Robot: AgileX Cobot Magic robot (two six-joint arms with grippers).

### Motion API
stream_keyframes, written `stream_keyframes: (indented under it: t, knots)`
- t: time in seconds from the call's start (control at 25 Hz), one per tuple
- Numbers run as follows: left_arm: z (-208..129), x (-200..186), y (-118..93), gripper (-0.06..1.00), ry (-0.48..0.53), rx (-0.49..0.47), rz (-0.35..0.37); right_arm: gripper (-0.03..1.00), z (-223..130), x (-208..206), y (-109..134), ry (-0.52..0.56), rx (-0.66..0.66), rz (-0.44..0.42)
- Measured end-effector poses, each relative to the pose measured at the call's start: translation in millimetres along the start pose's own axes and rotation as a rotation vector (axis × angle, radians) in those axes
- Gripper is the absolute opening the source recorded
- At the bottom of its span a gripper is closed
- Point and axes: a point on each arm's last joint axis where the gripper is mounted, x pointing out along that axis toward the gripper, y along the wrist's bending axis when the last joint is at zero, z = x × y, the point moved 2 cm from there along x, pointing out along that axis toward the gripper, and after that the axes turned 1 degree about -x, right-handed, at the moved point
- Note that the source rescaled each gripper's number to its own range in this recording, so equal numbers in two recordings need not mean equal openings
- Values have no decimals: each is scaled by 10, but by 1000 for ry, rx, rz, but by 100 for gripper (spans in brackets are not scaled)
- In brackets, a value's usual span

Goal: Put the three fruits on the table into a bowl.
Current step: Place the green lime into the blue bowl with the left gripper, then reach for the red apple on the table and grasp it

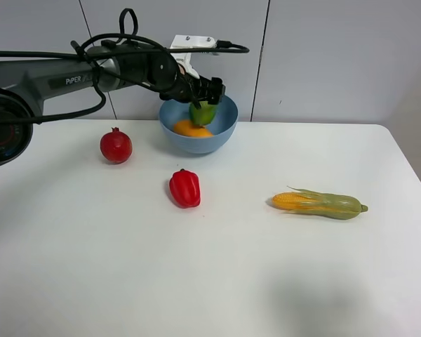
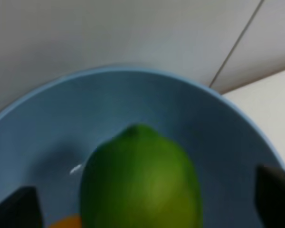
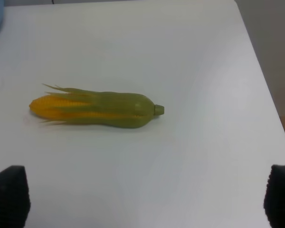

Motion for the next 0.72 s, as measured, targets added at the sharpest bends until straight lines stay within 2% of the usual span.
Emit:
stream_keyframes:
  t: [0.04,0.12,0.24,0.4,0.56,0.72]
  knots:
    - [7,-2,-2,88,-2,-11,0,100,0,0,0,0,0,0]
    - [9,-11,-3,95,2,-18,0,100,0,0,0,0,0,0]
    - [33,-126,-13,98,55,-16,9,100,0,0,0,0,0,0]
    - [228,-524,72,97,120,-25,43,100,0,0,0,0,0,0]
    - [402,-849,421,97,147,-129,111,100,0,0,0,0,0,0]
    - [347,-903,833,97,194,-216,184,100,0,0,0,0,0,0]
